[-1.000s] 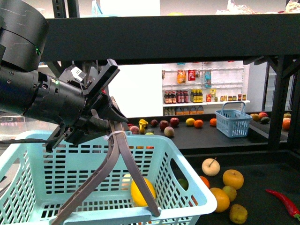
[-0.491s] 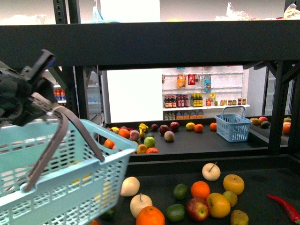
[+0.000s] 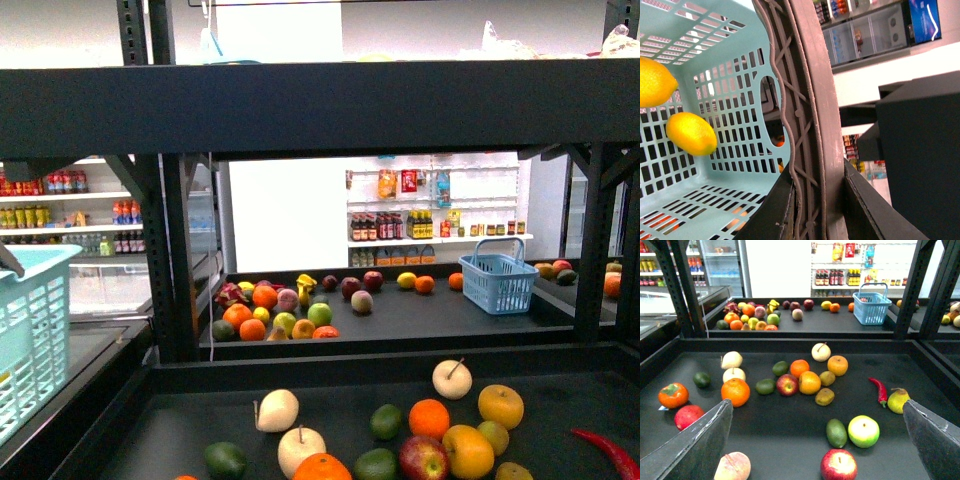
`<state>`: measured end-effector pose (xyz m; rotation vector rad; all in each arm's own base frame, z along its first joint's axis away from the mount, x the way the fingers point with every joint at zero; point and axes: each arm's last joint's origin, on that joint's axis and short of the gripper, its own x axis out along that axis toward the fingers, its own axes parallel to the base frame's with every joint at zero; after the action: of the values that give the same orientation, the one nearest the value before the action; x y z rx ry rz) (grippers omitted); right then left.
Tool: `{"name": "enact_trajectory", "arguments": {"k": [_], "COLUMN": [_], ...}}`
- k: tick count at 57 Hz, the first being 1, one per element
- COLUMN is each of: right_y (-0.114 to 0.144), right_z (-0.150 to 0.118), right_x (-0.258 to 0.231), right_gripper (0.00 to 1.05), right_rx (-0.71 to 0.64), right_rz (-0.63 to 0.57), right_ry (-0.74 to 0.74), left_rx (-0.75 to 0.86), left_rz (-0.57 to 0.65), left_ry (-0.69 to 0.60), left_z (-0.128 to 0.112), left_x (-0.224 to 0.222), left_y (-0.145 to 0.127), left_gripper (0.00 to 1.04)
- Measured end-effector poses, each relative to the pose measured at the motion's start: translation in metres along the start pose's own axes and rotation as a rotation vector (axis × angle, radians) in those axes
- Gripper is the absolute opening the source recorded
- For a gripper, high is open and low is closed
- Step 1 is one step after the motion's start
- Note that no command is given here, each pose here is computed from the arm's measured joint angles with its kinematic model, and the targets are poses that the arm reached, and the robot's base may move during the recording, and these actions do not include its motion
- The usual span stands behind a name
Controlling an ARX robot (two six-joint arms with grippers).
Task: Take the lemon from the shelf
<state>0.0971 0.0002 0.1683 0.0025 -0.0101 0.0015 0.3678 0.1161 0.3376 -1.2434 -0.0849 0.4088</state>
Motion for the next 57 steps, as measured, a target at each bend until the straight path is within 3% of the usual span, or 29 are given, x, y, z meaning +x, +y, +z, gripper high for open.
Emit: {"name": "enact_trajectory", "arguments": {"k": [9, 32, 57], "right_y": [0.0, 0.0, 0.0], "right_z": [0.0, 0.0, 0.0], "right_x": [0.0, 0.0, 0.0], "right_gripper": [1.02, 1.02, 1.02], "right_rx": [0.0, 0.0, 0.0], "right_rz": [0.0, 0.0, 0.0], "right_ry": [0.0, 0.0, 0.0], "left_rx": [-0.016, -0.025, -0.013], "left_rz": [0.022, 0.07, 0.087], "left_ry": [-0.015, -0.009, 0.007], "left_z": [0.026, 0.058, 0.06], "left_x": [-0.002, -0.005, 0.0], "left_y": [0.017, 0.05, 0.088], "left_gripper": [0.21, 0.21, 0.21]}}
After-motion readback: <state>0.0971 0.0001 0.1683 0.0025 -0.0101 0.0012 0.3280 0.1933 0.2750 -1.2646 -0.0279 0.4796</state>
